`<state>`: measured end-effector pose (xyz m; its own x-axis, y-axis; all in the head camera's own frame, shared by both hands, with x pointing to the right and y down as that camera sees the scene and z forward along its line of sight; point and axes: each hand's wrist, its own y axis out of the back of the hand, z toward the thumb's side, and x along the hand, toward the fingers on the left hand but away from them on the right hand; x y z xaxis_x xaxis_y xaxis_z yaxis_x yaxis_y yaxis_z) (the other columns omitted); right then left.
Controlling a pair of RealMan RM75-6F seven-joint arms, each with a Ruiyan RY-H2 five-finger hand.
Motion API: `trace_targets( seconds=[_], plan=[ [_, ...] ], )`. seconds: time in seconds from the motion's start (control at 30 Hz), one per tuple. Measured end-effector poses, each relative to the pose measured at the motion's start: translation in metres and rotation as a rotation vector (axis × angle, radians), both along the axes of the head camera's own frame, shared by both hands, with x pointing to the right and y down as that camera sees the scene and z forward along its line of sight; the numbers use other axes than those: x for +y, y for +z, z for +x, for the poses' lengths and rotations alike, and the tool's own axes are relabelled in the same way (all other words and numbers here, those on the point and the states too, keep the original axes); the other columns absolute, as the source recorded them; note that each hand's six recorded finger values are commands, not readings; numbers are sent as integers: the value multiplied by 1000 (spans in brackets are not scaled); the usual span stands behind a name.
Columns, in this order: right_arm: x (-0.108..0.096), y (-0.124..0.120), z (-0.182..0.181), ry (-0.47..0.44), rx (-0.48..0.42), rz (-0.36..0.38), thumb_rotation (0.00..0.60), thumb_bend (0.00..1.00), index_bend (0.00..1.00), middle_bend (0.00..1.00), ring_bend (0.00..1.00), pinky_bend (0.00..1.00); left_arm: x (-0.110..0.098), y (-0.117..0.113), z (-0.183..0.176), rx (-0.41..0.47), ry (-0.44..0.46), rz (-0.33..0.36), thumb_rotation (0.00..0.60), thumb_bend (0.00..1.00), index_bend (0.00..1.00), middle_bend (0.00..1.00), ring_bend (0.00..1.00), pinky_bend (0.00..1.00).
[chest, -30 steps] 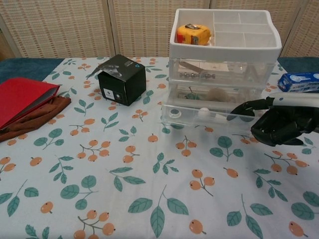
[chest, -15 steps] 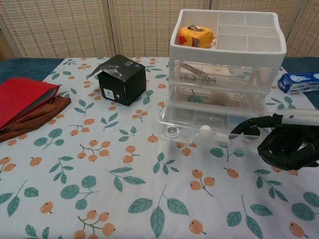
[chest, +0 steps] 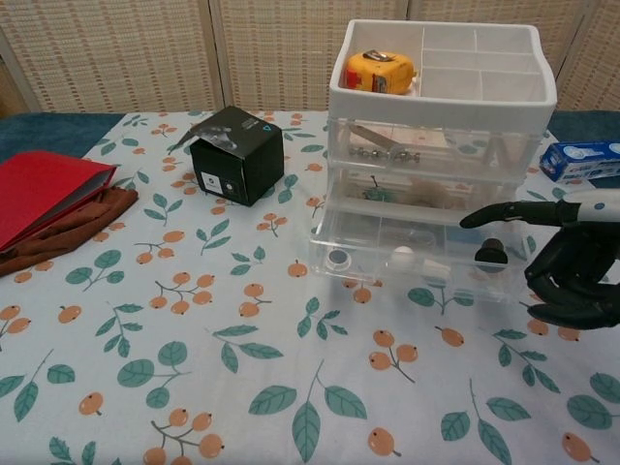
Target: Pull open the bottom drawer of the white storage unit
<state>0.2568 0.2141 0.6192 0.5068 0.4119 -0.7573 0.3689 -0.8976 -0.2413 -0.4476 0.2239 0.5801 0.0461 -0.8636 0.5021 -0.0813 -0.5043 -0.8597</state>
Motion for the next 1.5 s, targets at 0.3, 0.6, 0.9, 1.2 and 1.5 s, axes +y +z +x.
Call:
trace_targets(
  seconds=[0.3,0.6,0.9,1.2,1.5],
  plan=[
    [-50,-28,-26,-173,-1,141,600,281,149,820,936,960,2,-1,-2,0,-8,2,600,220,89,153,184,122],
    [-80,-20,-56,-376,60,257,600,292,295,861,981,999,5,-4,-7,-8,-24,6,600,220,89,153,184,122],
    [-87,-1,-71,-566,159,400,600,301,313,880,999,1000,6,-4,-11,-14,-31,4,600,220,89,153,184,122],
    [-87,20,-84,-677,240,470,600,328,313,891,1000,1000,7,-2,-11,-6,-31,-1,600,220,89,153,184,122],
    [-88,31,-95,-698,271,500,600,292,315,891,1000,1000,9,-1,-15,-4,-37,-3,600,220,89,153,184,122]
  ],
)
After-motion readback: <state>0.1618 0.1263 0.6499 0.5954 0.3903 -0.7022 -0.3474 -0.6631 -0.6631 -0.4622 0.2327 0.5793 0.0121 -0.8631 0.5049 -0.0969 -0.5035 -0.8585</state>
